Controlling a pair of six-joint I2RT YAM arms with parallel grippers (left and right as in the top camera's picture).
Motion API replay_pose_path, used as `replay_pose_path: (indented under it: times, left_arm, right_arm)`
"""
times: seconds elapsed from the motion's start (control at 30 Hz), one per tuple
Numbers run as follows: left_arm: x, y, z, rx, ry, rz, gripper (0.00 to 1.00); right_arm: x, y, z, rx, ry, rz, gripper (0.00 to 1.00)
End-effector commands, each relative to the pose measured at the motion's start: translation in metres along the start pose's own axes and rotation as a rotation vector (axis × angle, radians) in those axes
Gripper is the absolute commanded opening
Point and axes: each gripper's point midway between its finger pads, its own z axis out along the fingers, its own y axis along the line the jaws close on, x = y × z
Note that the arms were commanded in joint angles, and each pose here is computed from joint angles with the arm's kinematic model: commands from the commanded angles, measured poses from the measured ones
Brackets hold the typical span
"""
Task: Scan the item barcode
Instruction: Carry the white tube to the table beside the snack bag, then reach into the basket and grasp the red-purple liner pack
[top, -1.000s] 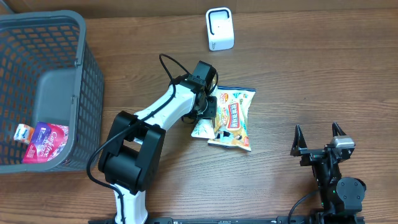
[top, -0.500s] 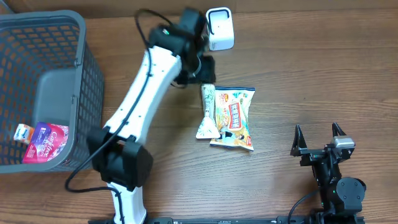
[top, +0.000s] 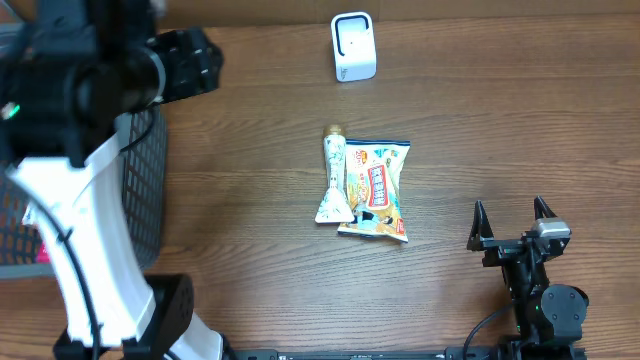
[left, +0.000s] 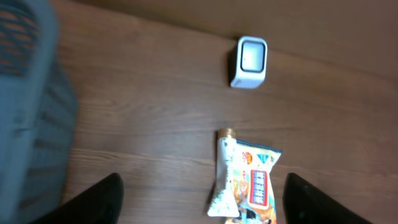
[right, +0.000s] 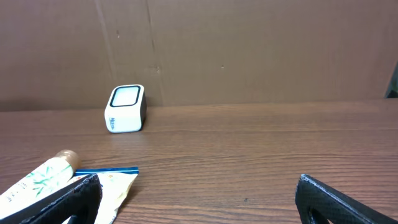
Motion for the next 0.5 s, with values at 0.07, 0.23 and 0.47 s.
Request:
replay_pose_path:
  times: [0.07, 0.23, 0.47]
  left_arm:
    - [-0.015, 0.059, -0.054, -0.139, -0.156, -0.079, 0.9]
    - [-0.016, 0.124, -0.062, -0.323, -0.174, -0.248, 0.93]
    - [0.014, 0.217, -0.044, -0.64, -0.074, -0.548, 0.93]
  right_arm:
    - [0.002, 0.0, 0.0, -0.003, -0.001, 0.003, 1.0]
    - [0.002, 0.0, 0.0, -0.003, -0.001, 0.003, 1.0]
    - [0.002, 0.0, 0.0, -0.003, -0.001, 0.003, 1.0]
